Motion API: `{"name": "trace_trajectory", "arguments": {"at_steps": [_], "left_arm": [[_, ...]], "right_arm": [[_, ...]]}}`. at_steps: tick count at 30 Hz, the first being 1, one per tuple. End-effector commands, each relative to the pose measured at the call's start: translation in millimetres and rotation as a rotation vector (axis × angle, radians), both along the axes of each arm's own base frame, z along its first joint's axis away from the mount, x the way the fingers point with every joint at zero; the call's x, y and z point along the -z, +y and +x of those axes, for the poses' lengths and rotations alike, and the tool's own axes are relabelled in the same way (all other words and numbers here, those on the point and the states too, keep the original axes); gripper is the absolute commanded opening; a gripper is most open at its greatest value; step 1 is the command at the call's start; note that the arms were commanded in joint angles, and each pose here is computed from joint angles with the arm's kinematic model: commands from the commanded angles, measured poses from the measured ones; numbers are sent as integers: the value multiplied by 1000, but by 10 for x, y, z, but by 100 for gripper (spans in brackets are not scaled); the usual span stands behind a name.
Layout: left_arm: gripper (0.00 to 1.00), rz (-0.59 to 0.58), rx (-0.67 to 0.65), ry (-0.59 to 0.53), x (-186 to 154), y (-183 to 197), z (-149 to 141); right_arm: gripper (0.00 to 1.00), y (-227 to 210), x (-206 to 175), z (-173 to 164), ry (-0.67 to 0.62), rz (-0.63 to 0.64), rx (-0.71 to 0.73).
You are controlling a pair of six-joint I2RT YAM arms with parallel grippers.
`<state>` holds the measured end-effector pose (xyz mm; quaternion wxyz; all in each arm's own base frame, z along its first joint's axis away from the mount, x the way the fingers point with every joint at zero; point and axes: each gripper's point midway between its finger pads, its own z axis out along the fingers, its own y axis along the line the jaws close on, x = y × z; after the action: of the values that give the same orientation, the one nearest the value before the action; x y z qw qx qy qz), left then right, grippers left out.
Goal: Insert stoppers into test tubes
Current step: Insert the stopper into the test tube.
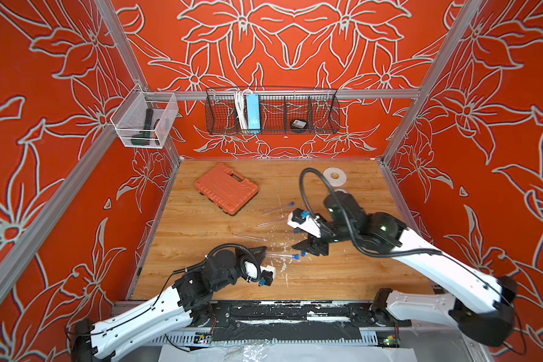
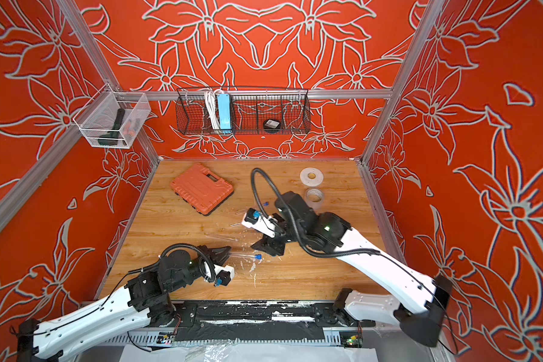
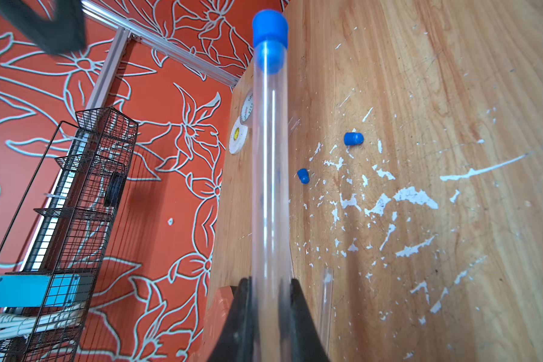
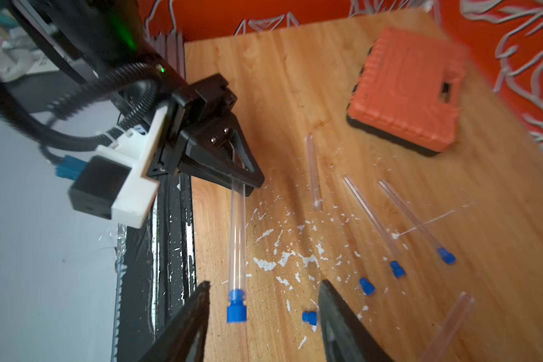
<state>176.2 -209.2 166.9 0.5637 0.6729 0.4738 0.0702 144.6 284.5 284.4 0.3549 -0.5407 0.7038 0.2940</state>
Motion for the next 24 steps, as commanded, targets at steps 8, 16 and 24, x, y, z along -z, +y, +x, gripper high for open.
{"name": "trace_trajectory", "arguments": {"at_steps": [8, 16, 24], "left_arm": [[0, -407, 34, 179, -728, -238, -92], [0, -594, 168, 223, -963, -287, -202], [0, -615, 191, 229, -935, -243, -224]], "right_arm": [[45, -680, -136, 130, 513, 309, 557], [30, -327, -557, -125, 770, 552, 294], [35, -169, -599, -130, 834, 581, 201]]}}
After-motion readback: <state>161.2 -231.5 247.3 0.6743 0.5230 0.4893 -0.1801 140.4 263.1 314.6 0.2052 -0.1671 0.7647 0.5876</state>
